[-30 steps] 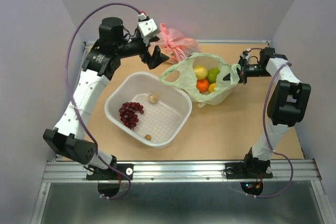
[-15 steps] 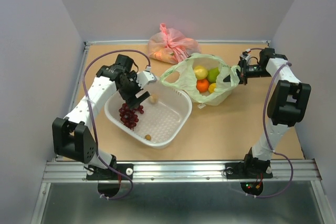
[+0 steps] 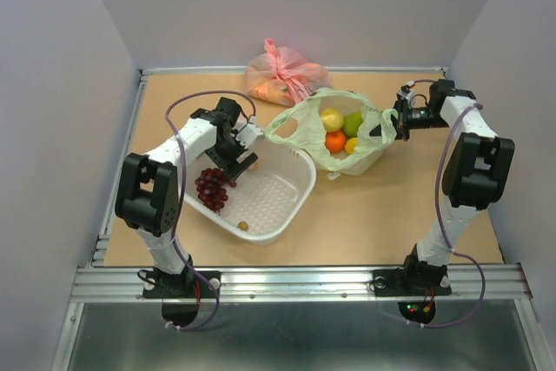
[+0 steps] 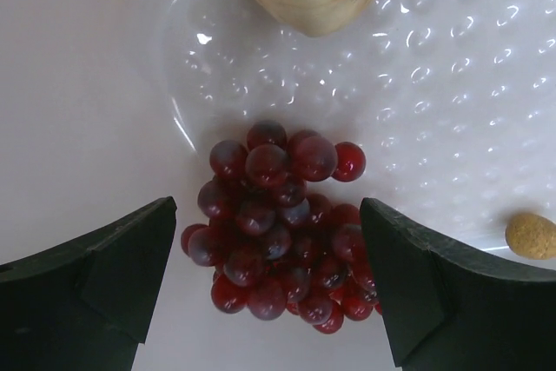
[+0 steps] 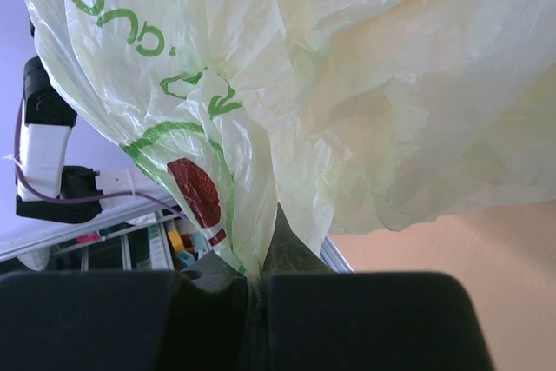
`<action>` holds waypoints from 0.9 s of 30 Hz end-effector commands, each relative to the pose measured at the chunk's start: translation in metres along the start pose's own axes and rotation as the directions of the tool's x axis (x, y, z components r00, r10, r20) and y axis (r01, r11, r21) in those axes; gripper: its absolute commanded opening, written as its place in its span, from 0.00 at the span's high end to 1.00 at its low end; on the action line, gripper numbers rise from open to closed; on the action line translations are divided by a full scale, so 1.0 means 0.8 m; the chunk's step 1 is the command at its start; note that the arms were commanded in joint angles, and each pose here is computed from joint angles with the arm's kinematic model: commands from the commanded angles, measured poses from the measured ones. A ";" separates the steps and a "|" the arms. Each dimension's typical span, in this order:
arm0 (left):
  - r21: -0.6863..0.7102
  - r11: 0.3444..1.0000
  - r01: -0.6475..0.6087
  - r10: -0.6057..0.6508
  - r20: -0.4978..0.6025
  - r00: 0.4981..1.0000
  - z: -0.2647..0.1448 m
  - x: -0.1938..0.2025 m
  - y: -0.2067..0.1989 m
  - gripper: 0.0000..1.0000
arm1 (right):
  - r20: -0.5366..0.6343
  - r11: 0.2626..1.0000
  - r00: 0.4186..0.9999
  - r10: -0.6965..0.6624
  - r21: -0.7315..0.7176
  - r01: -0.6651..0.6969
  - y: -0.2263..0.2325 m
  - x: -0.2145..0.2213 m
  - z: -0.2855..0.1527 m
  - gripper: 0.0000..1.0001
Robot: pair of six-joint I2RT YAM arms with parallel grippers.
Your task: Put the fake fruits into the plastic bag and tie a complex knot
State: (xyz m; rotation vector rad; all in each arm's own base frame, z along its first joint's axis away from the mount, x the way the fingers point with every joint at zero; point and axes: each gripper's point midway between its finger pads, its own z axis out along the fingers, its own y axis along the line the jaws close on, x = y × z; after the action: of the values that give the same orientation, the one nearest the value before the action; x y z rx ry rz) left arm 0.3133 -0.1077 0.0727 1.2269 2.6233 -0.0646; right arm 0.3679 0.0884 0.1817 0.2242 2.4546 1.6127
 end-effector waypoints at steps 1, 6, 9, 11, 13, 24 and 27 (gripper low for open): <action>0.010 1.000 -0.001 0.002 -0.060 0.998 0.016 0.017 -0.016 0.01 | 0.013 0.999 0.999 -0.048 0.000 0.048 0.017 0.002 -0.008 1.00; 0.025 0.999 -0.039 0.041 -0.085 0.996 0.037 0.027 -0.028 0.03 | 0.015 0.999 0.999 -0.050 0.000 0.050 0.018 -0.001 -0.009 1.00; 0.021 0.998 -0.060 0.062 -0.092 0.994 0.046 0.032 -0.030 0.14 | 0.015 0.999 0.999 -0.050 0.000 0.050 0.017 -0.002 -0.008 1.00; 0.022 0.997 -0.068 0.070 -0.095 0.993 0.051 0.035 -0.031 0.18 | 0.014 0.999 0.999 -0.046 -0.002 0.046 0.016 -0.003 -0.008 1.00; 0.015 0.996 -0.083 0.084 -0.080 0.993 0.055 0.030 -0.031 0.22 | 0.015 0.999 0.999 -0.050 -0.002 0.051 0.017 -0.003 -0.008 1.00; 0.082 0.964 -0.253 0.237 0.173 0.956 0.019 -0.057 -0.092 0.87 | 0.012 0.999 0.999 -0.051 -0.003 0.051 0.016 -0.001 -0.008 1.00; 0.097 0.954 -0.284 0.249 0.271 0.930 -0.009 -0.087 -0.110 0.95 | 0.012 0.999 0.999 -0.050 -0.005 0.050 0.016 -0.001 -0.008 0.99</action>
State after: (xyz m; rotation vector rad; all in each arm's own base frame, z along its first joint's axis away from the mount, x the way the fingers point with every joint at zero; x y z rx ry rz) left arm 0.2906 -0.1788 0.0422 1.5003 2.4069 -0.1623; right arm 0.3659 0.0885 0.1813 0.2288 2.4634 1.6139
